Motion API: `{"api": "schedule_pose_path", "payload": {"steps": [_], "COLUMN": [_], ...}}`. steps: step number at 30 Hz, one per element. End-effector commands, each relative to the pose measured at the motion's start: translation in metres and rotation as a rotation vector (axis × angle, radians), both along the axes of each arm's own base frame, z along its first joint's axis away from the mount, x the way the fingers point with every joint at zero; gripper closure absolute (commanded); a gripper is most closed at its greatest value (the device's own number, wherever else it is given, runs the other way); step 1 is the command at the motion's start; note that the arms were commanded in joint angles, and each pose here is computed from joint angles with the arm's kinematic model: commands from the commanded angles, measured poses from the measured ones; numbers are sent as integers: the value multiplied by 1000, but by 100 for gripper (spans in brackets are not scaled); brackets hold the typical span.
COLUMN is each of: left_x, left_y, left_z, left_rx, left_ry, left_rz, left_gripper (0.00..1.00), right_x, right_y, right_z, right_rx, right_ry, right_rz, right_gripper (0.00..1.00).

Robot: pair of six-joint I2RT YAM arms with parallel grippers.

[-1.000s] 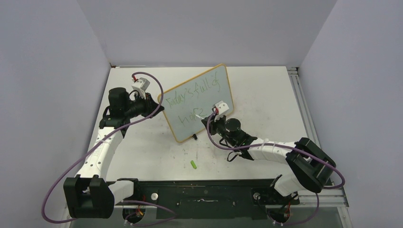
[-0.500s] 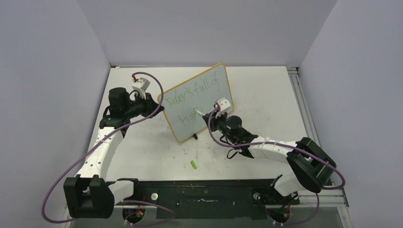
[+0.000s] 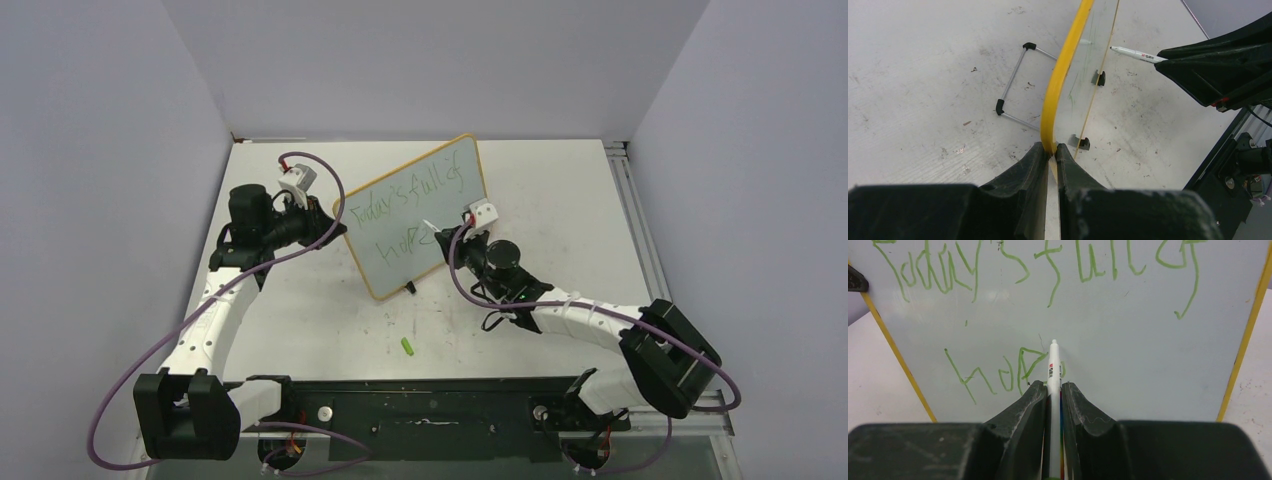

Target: Write a sentence on the whiteboard

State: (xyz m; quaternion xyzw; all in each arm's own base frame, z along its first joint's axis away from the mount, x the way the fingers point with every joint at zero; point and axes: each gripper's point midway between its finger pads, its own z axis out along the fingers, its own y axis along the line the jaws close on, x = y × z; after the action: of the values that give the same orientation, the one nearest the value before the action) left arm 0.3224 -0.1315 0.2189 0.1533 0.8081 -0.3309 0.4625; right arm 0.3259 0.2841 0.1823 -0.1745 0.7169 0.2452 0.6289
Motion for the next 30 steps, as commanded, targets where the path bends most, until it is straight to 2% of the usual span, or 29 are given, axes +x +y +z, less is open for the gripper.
{"api": "schedule_pose_path", "payload": {"steps": [1, 30], "left_x": [-11, -10], "left_y": [-8, -8], "left_z": [-4, -6], "left_rx": [-3, -4], "left_ry": [35, 43], "left_rz": [-43, -44], "left_gripper": [100, 100], "right_x": [-2, -9], "right_y": [-5, 5], "right_z": [14, -24], "right_rx": [25, -39], "right_ry": [-30, 47], "right_rz": [-5, 57], "right_gripper": [95, 95]}}
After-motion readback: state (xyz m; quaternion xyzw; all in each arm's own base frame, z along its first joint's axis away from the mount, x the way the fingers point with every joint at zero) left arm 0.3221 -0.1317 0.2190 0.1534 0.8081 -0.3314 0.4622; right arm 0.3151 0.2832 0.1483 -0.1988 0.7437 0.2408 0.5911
